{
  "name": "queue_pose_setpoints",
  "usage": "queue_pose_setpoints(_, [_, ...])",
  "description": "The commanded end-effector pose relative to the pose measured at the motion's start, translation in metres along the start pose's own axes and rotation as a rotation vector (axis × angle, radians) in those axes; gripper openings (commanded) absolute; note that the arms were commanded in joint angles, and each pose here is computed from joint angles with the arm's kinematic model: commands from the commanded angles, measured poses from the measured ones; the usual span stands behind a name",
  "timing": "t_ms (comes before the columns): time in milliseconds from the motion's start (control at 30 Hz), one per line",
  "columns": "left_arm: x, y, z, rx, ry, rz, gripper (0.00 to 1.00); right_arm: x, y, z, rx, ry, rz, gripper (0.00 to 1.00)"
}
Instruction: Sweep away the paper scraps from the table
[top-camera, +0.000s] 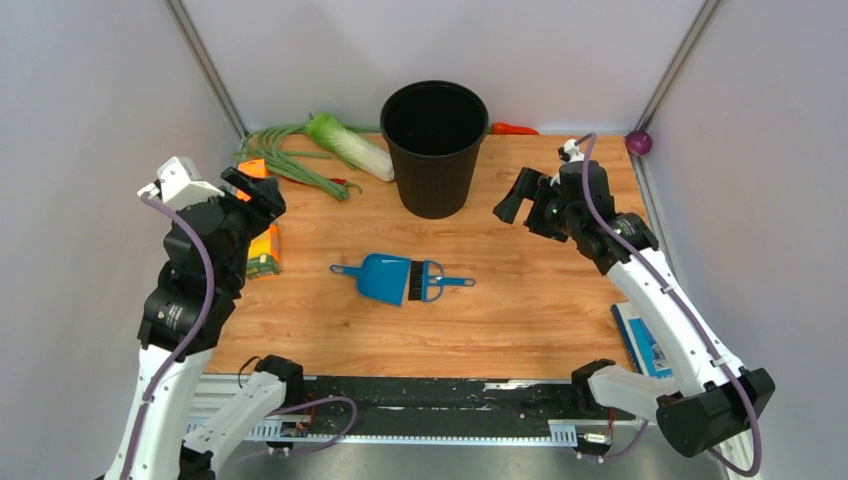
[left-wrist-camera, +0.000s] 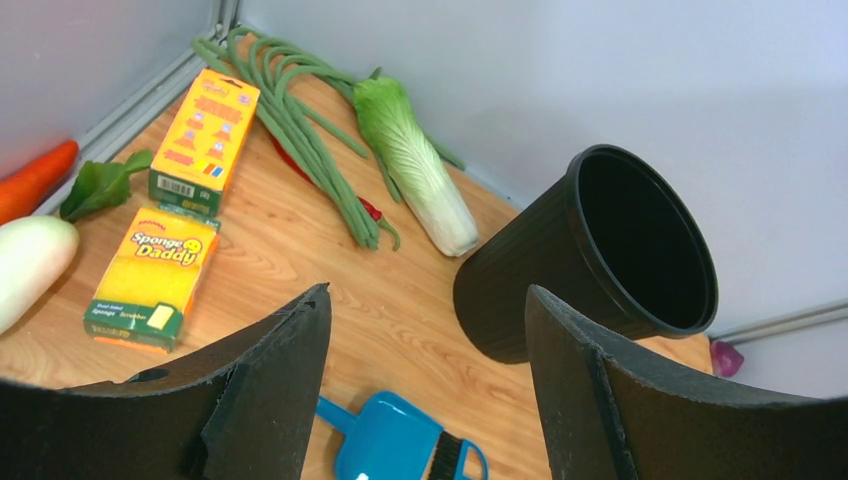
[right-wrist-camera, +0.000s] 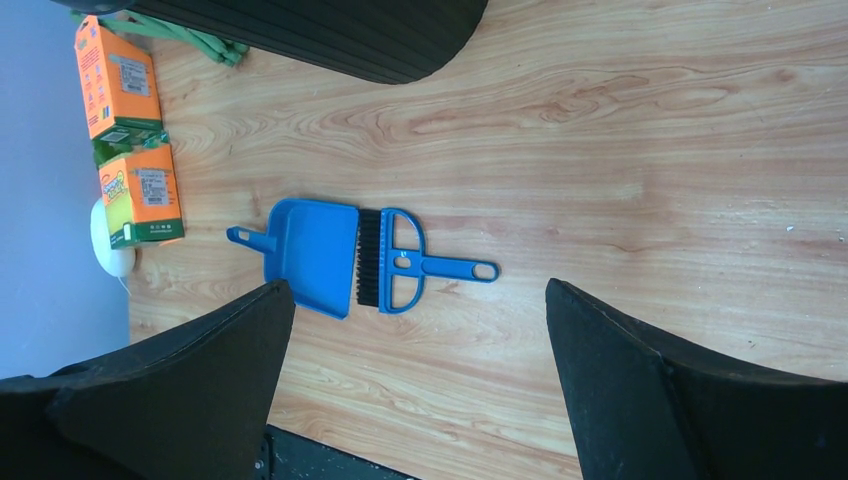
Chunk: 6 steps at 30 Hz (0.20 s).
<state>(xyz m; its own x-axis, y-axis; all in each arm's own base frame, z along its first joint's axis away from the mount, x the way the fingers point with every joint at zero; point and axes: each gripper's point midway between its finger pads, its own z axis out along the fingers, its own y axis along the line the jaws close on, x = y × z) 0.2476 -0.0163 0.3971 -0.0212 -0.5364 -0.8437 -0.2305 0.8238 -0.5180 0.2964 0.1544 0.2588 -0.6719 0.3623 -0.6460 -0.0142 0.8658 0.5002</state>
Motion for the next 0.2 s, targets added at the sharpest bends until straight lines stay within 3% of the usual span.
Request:
queue_pose_setpoints(0, [-0.0066,-0.0029,-0.0013,0.024,-0.028,0.01,0.78,-0.0123,0.0102,-0.0097,-0.044,-0.06,0.016,1.0])
queue_pose_setpoints(167, [-0.0005,0.0006,0.0026,-0.023,0.016,0.022,0.77,-0.014,0.0101,-0.0114,-0.044,-0.067,0.012,1.0])
